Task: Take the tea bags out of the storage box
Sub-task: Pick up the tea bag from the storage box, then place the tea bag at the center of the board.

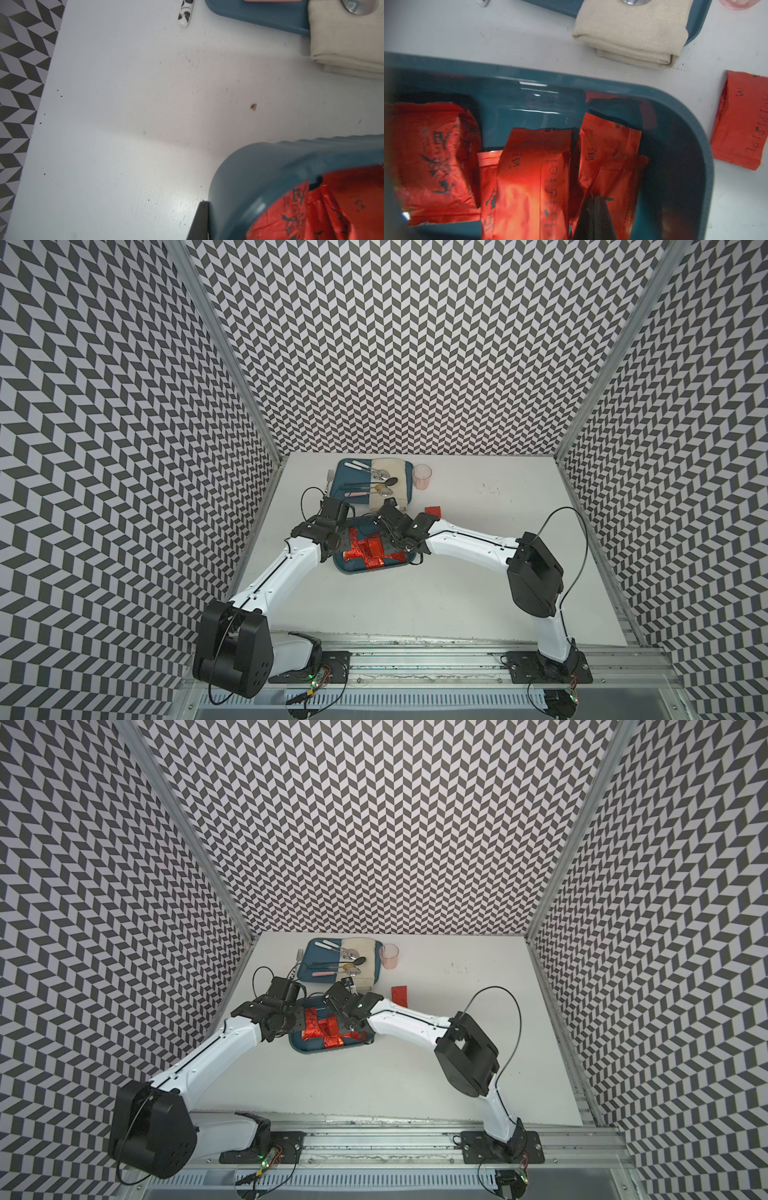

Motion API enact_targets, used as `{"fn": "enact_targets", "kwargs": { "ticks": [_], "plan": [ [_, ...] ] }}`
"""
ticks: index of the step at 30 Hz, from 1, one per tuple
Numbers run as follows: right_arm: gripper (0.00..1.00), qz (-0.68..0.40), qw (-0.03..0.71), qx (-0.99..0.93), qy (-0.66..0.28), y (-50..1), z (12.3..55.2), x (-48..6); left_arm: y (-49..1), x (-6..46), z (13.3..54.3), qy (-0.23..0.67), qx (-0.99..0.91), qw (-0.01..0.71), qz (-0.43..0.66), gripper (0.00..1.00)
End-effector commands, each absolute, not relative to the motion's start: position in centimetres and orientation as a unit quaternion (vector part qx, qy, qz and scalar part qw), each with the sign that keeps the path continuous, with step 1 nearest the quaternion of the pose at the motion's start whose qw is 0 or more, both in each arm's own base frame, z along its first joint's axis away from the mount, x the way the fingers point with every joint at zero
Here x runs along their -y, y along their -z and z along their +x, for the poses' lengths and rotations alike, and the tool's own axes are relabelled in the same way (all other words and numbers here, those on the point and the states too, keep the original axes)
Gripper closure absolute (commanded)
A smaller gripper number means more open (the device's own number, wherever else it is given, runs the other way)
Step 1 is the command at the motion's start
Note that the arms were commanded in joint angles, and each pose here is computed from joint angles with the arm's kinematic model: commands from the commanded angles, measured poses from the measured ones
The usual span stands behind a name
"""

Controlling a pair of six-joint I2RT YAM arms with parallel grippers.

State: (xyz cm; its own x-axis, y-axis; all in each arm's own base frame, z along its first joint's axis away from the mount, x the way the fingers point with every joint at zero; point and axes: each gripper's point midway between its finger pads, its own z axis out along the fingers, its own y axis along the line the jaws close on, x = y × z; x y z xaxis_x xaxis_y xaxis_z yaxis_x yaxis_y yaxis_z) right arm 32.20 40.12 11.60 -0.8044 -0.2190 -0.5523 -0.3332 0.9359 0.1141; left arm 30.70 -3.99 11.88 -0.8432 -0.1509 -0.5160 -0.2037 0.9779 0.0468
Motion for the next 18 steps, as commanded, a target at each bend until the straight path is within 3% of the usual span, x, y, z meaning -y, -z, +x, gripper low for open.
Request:
{"fn": "enact_targets", "kwargs": {
  "ticks": [1,13,18],
  "plan": [
    [1.00,-0.144,0.322,-0.925,-0.143,-17.0,32.4,-40.7,-12.3,4.4,31.4,-0.036,-0.955,0.278,-0.095,1.00],
    [1.00,-0.160,0.360,-0.909,-0.138,-20.1,32.9,-39.8,-12.3,4.4,31.4,-0.036,-0.955,0.278,-0.095,1.00],
    [1.00,-0.157,0.409,-0.895,-0.082,-22.5,36.0,-35.9,-12.3,4.4,31.4,-0.035,-0.955,0.279,-0.095,1.00]
  ]
}}
